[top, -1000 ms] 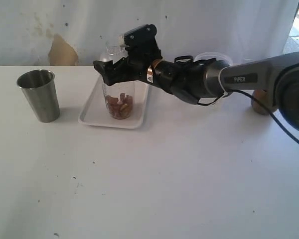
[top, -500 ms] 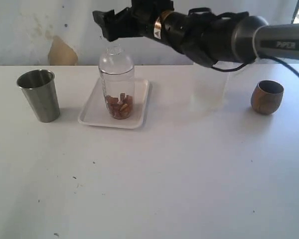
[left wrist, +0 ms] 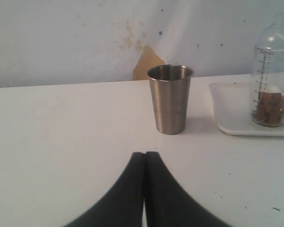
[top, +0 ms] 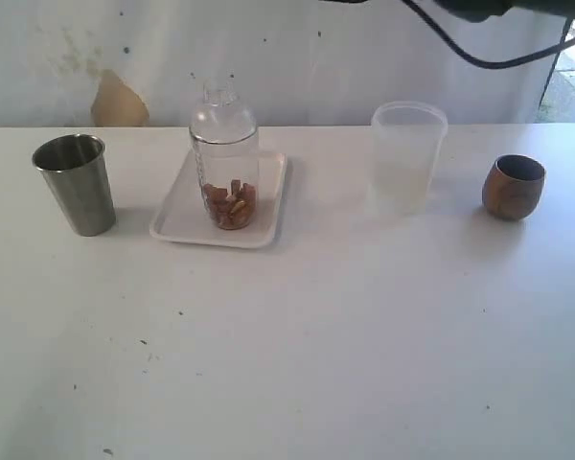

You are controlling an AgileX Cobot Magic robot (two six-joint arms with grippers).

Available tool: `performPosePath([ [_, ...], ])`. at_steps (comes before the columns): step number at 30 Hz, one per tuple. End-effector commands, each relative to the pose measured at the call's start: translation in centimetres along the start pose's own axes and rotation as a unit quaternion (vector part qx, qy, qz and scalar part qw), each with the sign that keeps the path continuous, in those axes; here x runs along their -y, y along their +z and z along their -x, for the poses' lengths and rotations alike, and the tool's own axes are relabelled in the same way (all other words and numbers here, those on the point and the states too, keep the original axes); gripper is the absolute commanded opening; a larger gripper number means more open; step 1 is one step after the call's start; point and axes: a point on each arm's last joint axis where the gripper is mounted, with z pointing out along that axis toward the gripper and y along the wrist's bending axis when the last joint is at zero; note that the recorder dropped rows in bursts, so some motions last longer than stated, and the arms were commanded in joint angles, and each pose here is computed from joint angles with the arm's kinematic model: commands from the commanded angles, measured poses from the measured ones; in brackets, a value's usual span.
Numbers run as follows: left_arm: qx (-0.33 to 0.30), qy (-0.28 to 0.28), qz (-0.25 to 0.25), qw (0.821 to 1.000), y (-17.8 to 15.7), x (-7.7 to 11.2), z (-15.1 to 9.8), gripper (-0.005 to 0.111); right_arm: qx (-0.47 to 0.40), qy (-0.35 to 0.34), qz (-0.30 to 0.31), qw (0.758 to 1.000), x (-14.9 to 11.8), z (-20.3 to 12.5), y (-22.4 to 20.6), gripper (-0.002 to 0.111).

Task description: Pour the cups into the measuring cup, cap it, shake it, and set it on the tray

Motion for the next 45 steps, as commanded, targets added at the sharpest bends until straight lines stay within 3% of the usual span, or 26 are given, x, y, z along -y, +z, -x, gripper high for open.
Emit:
performPosePath([
  [1,0.003,-0.003,-0.001,1.0,0.0,0.0,-0.1,0.0,-0.064,0.01,-0.054,0.996,1.4,0.1,-2.7,0.0],
  [8,0.003,-0.003,-0.001,1.0,0.0,0.0,-0.1,0.0,-0.041,0.021,-0.018,0.999,1.2,-1.6,-7.8,0.0],
  [14,0.003,-0.003,-0.001,1.0,0.0,0.0,-0.1,0.0,0.032,0.028,0.012,0.999,1.4,-1.6,-14.5,0.0],
  [27,0.003,-0.003,-0.001,1.0,0.0,0.0,-0.1,0.0,0.167,0.055,-0.005,0.984,3.5,-2.4,-29.5,0.0],
  [35,0.003,-0.003,-0.001,1.0,0.0,0.0,-0.1,0.0,0.247,0.118,-0.046,0.961,5.6,-5.2,-40.4,0.0],
  [45,0.003,-0.003,-0.001,1.0,0.0,0.0,-0.1,0.0,0.296,0.151,-0.062,0.941,6.5,-7.9,-45.9,0.0],
])
